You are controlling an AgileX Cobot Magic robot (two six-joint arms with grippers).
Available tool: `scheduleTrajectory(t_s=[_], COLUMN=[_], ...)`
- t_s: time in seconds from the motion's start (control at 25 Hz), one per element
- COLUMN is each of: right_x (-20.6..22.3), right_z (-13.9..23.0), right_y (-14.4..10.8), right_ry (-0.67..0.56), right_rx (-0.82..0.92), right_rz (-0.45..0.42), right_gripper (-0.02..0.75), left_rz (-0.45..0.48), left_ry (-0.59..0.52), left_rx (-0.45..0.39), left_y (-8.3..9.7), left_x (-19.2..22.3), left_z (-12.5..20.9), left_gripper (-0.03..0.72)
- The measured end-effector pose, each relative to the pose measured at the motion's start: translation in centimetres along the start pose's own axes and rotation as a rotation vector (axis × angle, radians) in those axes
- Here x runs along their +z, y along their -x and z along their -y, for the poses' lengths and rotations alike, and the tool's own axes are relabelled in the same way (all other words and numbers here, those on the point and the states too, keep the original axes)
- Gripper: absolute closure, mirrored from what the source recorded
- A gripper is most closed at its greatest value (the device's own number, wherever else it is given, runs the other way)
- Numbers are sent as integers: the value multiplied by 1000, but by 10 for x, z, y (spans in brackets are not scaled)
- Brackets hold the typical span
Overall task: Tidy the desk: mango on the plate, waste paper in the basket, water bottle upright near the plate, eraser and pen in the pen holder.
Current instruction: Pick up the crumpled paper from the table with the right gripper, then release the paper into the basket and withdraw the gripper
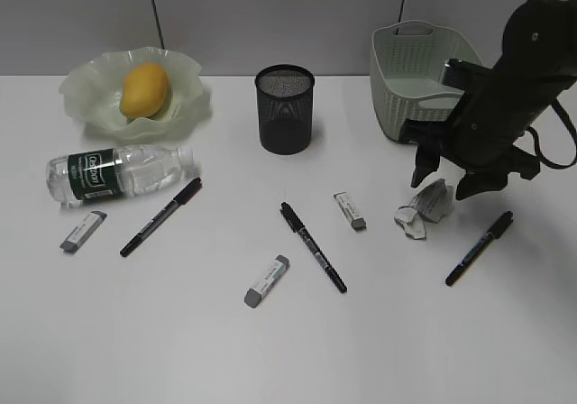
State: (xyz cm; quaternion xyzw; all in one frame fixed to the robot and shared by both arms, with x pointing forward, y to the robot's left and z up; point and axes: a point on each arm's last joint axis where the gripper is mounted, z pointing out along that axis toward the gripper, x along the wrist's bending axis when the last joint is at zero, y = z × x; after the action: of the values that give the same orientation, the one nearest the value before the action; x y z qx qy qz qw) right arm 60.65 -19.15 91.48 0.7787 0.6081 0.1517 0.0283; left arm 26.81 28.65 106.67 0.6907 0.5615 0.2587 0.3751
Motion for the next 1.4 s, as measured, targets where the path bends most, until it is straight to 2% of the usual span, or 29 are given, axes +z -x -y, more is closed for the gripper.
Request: scheduleTrajectory(t_s=[0.12,0.24,0.48,0.6,0.84,1.0,1.2,1.4], right_x=[14,23,19,9,-28,-65,-108,-118], right_z=[-4,-7,-12,-19,-41,-67,-103,-123], right_y=[-1,-2,-6,-11,-28,-46,-63,-67], right_ry=[-14,-29,-56,-70,-71,41,326,562], right_rx=[8,10,-21,-75,-223,-279,-339,-409], right_rz=[10,18,27,26,1,-49,-77,-62], right_gripper=[284,373,628,660,667,667,668,668], left_rz=[0,0,0,0,0,0,0,0], left_ry=[0,0,0,0,0,0,0,0], left_rx=[0,0,0,0,0,0,0,0], left_y=[0,0,0,0,0,0,0,0], left_x=[0,0,0,0,0,0,0,0], left_z=[0,0,0,0,0,0,0,0], left_gripper=[190,190,190,190,190,190,190,190])
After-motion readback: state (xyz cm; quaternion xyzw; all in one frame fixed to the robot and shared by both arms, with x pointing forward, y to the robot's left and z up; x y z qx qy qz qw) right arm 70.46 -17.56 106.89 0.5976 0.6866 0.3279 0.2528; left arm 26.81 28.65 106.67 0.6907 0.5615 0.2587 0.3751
